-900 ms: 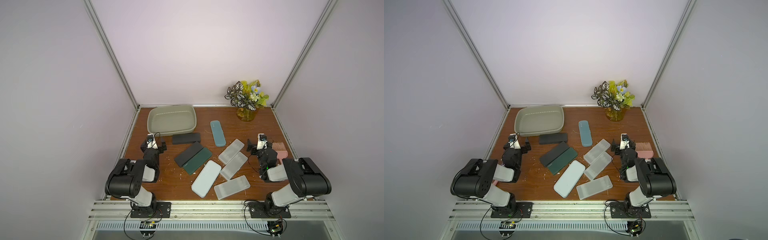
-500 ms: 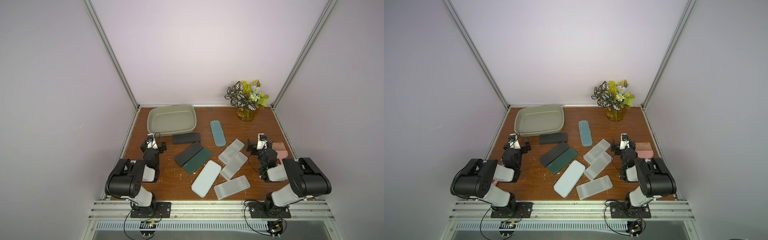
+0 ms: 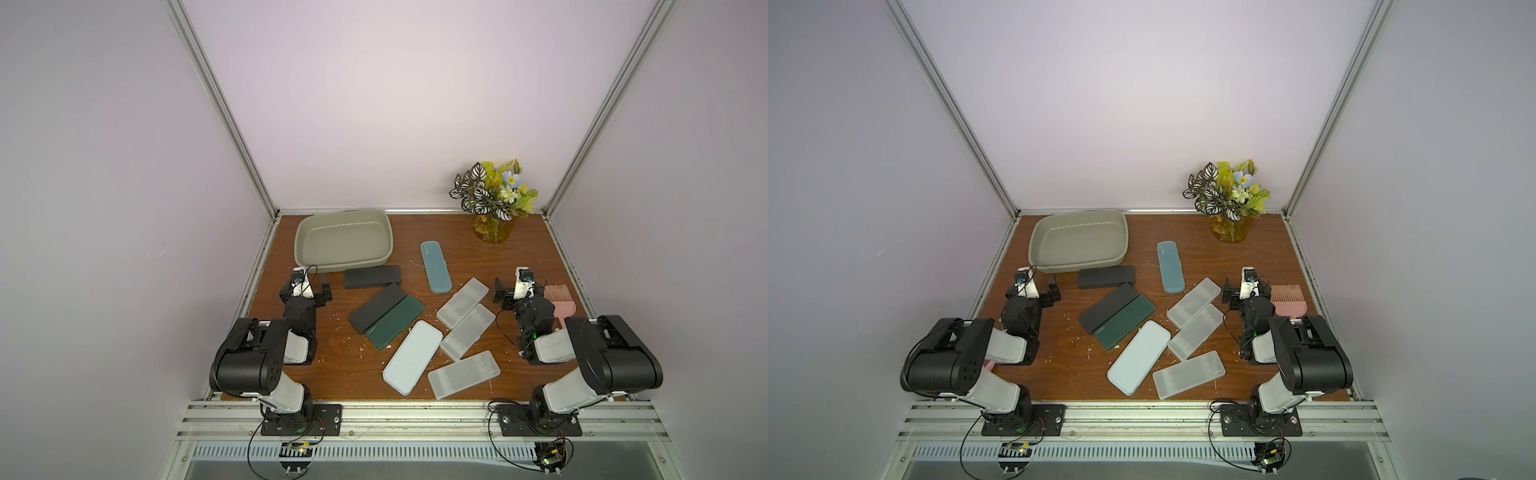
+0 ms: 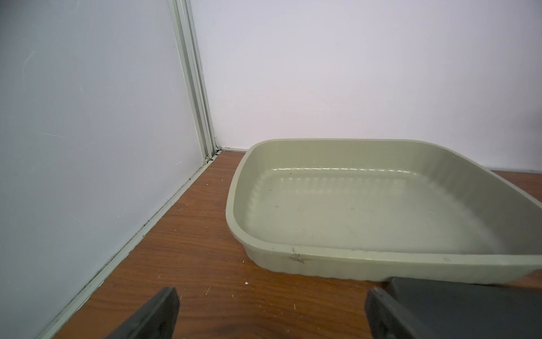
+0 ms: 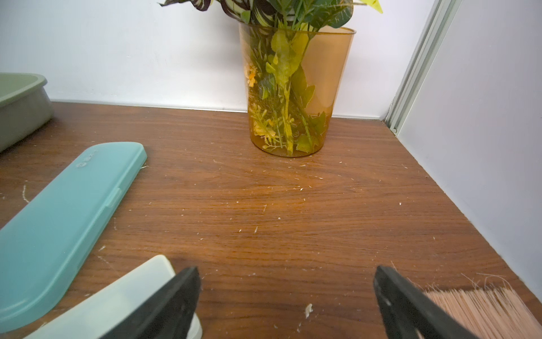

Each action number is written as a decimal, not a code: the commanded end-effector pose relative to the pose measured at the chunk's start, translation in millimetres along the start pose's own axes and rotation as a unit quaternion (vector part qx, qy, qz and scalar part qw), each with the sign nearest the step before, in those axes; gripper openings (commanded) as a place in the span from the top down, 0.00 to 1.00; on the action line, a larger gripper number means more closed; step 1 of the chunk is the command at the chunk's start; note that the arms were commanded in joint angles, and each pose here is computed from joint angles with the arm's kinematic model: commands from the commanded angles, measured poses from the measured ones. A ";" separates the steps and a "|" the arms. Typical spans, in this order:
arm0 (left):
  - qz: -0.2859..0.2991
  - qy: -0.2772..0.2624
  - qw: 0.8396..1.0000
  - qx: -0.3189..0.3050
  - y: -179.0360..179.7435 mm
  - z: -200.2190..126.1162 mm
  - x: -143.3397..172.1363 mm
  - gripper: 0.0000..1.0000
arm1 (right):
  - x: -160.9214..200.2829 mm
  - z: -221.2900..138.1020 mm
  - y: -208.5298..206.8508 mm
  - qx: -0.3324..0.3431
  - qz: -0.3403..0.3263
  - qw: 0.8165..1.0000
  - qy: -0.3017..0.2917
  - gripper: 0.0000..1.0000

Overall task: Put the pencil case into the storage box
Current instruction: Adjust the storage box at the center of the board.

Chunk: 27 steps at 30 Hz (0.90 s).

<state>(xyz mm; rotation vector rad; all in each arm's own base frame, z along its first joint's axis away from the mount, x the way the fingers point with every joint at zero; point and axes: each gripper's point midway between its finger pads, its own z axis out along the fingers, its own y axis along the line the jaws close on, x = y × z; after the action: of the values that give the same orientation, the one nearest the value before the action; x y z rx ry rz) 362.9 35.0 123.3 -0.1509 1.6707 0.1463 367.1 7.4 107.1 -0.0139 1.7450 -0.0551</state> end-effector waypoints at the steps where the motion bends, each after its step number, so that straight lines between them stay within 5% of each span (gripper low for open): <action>1: 0.000 -0.009 1.000 0.030 -6.5 0.0 -4.0 0.01 | -18.3 4.7 -0.7 -0.004 0.008 1.000 -0.026 0.00; 8: 0.008 -0.009 1.000 0.024 -6.8 1.4 -34.9 0.06 | -35.2 17.0 -3.8 0.005 0.009 1.000 0.006 0.01; 12: 0.014 0.002 0.999 -0.038 6.1 10.8 -98.2 0.30 | -65.3 26.1 1.5 0.020 -0.013 1.000 0.017 0.00; 14: 0.030 0.026 0.997 -0.068 10.8 22.1 -122.6 0.29 | -77.1 29.0 10.9 0.031 -0.025 0.999 0.026 0.01; 17: 0.016 0.065 0.992 -0.105 22.2 48.7 -145.7 0.24 | -83.6 41.5 24.2 0.024 0.062 0.994 0.089 0.04; 20: -0.030 0.139 0.985 -0.098 30.9 89.7 -130.5 0.21 | -73.7 53.7 55.0 -0.030 0.123 0.976 0.176 0.07; 27: -0.042 0.297 0.949 -0.097 27.5 169.4 -71.7 0.12 | -68.0 42.2 115.9 -0.129 0.150 0.954 0.227 0.04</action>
<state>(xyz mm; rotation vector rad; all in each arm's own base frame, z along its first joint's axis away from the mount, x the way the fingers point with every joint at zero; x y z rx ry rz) 541.4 94.2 240.1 -0.4037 1.9715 0.2279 439.1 100.3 175.0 0.0788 2.0726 0.2934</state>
